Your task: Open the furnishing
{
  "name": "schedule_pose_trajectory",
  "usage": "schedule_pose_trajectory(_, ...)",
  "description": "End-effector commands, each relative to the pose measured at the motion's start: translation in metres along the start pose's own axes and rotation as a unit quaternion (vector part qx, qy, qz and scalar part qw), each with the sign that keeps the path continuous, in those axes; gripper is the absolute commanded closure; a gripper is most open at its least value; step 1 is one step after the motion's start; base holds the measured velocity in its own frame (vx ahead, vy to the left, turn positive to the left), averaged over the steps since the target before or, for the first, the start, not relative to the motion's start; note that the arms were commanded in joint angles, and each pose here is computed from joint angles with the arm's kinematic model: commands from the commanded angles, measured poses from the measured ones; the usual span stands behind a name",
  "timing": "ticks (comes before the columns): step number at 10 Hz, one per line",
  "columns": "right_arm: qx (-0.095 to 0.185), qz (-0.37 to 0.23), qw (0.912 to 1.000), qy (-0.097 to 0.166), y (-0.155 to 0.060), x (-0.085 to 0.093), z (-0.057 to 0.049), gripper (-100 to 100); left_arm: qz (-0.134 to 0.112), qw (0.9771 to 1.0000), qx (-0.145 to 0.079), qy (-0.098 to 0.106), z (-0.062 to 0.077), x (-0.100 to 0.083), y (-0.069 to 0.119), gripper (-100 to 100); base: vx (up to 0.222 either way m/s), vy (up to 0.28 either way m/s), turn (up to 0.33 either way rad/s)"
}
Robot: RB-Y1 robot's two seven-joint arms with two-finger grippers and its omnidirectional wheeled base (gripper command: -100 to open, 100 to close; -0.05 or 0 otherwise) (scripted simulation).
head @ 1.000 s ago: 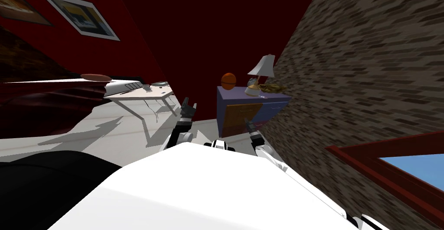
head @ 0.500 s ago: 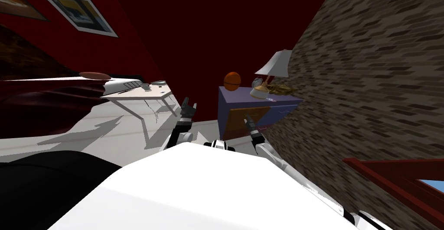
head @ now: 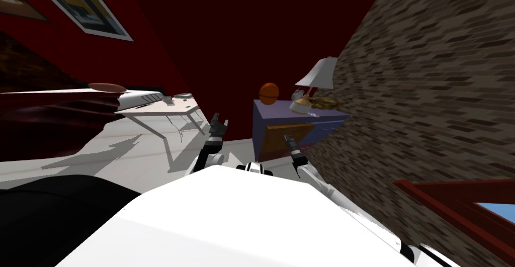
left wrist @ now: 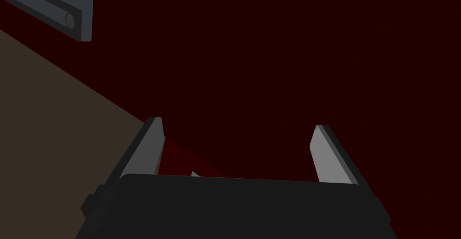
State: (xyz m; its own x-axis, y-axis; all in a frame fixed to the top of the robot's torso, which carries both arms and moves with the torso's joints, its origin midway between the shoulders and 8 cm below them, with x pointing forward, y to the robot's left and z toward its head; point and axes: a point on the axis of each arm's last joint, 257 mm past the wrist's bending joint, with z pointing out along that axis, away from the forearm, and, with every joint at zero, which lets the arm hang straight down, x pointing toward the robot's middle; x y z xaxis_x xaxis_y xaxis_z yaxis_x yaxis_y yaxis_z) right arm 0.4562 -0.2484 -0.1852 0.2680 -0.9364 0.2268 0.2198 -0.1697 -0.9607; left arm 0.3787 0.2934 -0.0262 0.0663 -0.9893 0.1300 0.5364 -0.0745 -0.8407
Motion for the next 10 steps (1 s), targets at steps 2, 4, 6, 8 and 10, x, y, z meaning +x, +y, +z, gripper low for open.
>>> schedule_pose_trajectory(2,-0.003,0.001,1.0,-0.006,0.0,-0.004,-0.003,100,0.0,1.0,0.0,0.0,0.0,0.0,0.0,0,-0.139,-0.04,-0.044)
schedule_pose_trajectory(4,-0.003,0.002,0.9999,-0.014,-0.001,-0.011,-0.007,100,0.0,1.0,0.0,0.0,0.0,0.0,0.0,0,-0.144,-0.068,-0.064)
schedule_pose_trajectory(6,0.0,0.003,0.9998,-0.02,-0.005,-0.015,-0.01,100,0.0,1.0,0.0,0.0,0.0,0.0,0.0,0,-0.151,-0.068,-0.057)
schedule_pose_trajectory(8,-0.006,0.006,0.9997,-0.024,-0.011,-0.004,0.0,-100,0.0,1.0,0.0,0.0,0.0,0.0,0.0,0,-0.058,-0.002,-0.026)
schedule_pose_trajectory(10,-0.005,0.007,0.9996,-0.027,-0.024,0.007,0.011,-100,0.0,1.0,0.0,0.0,0.0,0.0,0.0,0,-0.05,0.051,-0.056)
